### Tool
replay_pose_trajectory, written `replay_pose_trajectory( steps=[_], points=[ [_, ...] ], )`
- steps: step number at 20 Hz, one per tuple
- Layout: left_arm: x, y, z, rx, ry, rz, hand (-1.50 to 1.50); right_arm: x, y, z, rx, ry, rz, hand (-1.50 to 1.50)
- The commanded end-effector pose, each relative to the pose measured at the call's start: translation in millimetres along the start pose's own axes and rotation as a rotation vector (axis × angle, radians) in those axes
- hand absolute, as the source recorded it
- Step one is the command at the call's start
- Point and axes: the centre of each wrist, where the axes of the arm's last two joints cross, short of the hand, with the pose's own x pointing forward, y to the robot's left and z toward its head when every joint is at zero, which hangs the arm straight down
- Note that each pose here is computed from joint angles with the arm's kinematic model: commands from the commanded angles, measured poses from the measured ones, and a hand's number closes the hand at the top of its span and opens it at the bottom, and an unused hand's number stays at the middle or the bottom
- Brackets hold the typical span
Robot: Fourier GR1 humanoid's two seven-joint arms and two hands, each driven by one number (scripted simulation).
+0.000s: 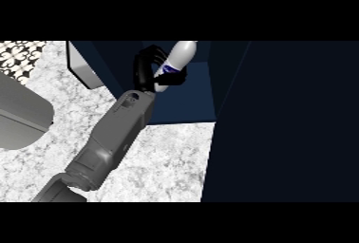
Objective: Pick up the bottled water, place it into the cabinet and close the cabinet
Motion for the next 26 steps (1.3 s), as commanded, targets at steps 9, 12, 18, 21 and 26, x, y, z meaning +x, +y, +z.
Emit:
replay_pose_trajectory(
  steps=[9,12,18,21,26],
  points=[
    [-17,1,1,0.051,0.002,-0.107,1.50,12,0,-4,0.017,-0.035,-0.009,-1.50],
    [-46,12,13,0.044,0.017,-0.188,-1.50,20,-4,6,0.021,-0.035,0.002,-1.50],
    [-46,10,14,0.087,0.030,-0.289,-1.50,21,1,6,0.023,-0.029,-0.029,-1.50],
    [-48,24,4,0.056,0.026,-0.279,-1.50,7,0,1,0.046,-0.044,0.009,-1.50],
    [-42,14,7,0.094,0.012,-0.268,-1.50,15,-1,4,0.047,-0.036,-0.004,-1.50]
  ],
)
